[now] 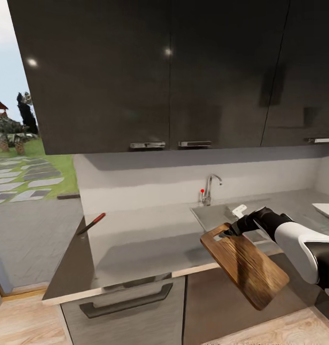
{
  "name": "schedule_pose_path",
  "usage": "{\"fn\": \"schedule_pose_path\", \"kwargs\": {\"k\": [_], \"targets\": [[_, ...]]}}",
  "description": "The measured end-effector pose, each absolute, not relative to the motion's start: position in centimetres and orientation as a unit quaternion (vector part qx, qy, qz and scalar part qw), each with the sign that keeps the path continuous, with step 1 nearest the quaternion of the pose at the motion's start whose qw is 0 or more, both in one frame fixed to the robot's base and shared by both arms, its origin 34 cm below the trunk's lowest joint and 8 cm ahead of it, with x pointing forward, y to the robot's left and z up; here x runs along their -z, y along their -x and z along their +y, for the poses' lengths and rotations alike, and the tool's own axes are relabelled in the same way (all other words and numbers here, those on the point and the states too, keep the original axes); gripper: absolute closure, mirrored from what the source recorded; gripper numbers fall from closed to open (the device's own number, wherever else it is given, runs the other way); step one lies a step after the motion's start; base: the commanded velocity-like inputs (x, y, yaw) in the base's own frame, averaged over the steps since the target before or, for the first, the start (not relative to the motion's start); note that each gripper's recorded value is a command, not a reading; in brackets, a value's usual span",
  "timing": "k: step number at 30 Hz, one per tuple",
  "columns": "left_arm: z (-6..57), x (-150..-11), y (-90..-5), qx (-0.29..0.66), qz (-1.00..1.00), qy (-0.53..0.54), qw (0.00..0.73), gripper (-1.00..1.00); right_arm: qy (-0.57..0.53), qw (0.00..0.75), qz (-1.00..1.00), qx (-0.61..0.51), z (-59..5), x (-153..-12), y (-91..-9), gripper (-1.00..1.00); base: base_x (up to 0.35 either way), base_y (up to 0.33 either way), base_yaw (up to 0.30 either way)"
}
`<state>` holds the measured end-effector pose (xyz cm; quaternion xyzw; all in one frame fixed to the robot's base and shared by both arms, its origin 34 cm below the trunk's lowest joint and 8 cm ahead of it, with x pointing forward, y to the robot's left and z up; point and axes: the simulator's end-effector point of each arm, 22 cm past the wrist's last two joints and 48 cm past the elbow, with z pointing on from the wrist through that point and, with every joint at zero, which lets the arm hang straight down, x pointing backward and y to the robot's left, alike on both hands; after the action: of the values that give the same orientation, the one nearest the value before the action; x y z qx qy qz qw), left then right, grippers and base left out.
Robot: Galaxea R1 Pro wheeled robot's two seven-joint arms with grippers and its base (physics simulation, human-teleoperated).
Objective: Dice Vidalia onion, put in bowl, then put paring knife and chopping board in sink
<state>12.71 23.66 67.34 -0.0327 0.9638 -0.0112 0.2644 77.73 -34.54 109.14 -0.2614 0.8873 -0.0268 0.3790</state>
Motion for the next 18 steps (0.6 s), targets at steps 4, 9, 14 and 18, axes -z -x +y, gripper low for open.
{"fn": "schedule_pose_path", "kwargs": {"k": [4,9,14,18], "targets": [[23.6,-67.2,-12.3,0.011,0.965,0.033,0.26,-1.0,0.258,0.383,0.887,0.024,-34.4,-109.6,-77.8,1.0,0.0,0.004,-0.242],[23.6,-67.0,-11.9,0.011,0.966,0.033,0.256,-1.0,0.209,0.367,0.906,0.004,-34.3,-109.5,-77.4,1.0,0.0,0.001,-0.068],[23.6,-66.9,-11.4,0.011,0.967,0.034,0.251,-1.0,0.13,0.407,0.902,0.064,-34.3,-114.6,-80.5,1.0,0.0,0.0,-0.007],[23.6,-66.8,-11.1,0.011,0.968,0.034,0.248,-1.0,0.016,0.447,0.89,0.085,-33.5,-118.2,-82.1,1.0,0.0,0.0,0.0]]}}
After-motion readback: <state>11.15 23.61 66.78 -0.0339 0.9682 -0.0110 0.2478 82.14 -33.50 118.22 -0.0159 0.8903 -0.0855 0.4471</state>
